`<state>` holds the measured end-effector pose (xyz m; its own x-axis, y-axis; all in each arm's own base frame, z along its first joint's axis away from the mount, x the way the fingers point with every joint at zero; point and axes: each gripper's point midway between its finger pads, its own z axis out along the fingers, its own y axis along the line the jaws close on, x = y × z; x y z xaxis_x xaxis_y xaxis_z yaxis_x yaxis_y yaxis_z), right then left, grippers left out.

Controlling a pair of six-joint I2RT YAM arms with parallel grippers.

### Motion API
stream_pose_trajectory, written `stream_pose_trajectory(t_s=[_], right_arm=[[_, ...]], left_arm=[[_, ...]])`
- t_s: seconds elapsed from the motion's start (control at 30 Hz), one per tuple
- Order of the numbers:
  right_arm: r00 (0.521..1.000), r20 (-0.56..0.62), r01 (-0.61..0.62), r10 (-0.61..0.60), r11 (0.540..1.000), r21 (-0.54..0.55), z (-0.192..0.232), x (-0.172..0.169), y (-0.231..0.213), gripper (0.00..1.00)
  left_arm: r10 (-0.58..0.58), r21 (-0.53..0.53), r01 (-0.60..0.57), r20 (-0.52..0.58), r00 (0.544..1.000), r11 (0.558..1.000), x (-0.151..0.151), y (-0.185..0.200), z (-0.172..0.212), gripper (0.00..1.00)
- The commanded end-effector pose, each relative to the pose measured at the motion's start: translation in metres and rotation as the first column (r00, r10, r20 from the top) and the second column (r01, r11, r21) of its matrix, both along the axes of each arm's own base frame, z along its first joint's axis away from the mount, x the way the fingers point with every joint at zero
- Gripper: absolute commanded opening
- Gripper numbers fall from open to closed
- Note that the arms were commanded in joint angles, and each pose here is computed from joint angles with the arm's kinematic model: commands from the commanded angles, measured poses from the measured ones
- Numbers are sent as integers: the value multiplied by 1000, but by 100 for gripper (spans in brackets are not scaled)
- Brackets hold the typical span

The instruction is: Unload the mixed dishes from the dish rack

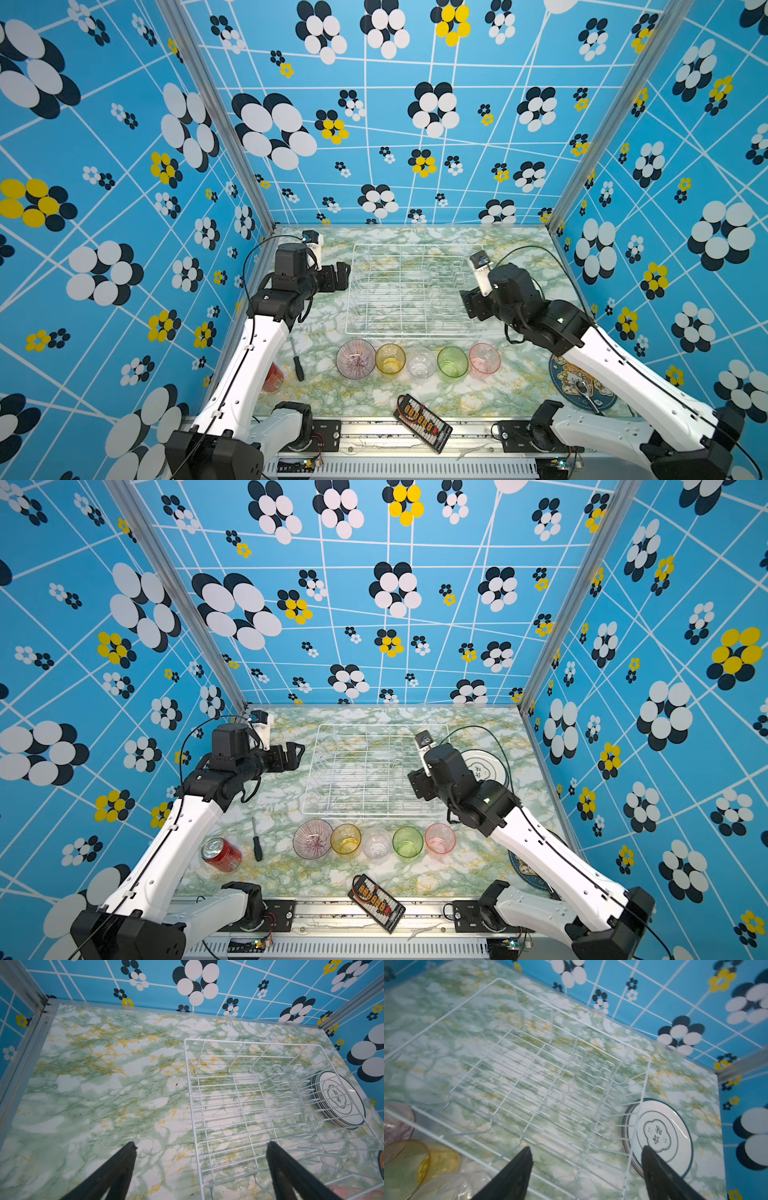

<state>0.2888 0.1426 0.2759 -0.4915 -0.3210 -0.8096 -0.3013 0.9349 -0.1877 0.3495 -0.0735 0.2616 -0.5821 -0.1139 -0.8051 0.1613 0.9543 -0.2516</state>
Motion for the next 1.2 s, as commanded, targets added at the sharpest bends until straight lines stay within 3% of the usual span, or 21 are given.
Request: stream_pose_trajectory(t_s=[0.0,0.07,0.2,0.5,0.63,0.77,0.97,1.0,1.17], right_arm=[[973,-20,230,-229,967,114,-11,11,-53,85],[947,-53,320,-316,937,138,-28,14,-80,85],[933,-104,360,-346,911,202,-59,18,-93,85],[902,-137,428,-409,888,170,-94,31,-111,86],[872,-87,489,-482,853,182,-98,34,-134,86],[826,8,554,-563,815,172,-97,30,-158,86],[760,140,599,-635,768,227,-102,24,-178,89],[751,155,603,-642,762,236,-104,23,-180,90],[697,253,619,-671,741,260,-113,21,-191,96]], left_arm=[[19,75,-27,106,994,997,16,8,-4,99],[-16,132,-4,151,988,991,24,8,-20,99],[17,176,-57,224,974,983,33,17,-57,99],[90,335,-176,257,962,925,37,48,-132,99],[113,330,-207,280,953,921,49,49,-147,99],[129,323,-201,229,965,925,58,53,-157,99],[125,219,-185,261,957,958,44,61,-170,99],[127,211,-204,330,935,956,46,62,-164,99],[83,221,-154,302,950,963,43,53,-166,99]])
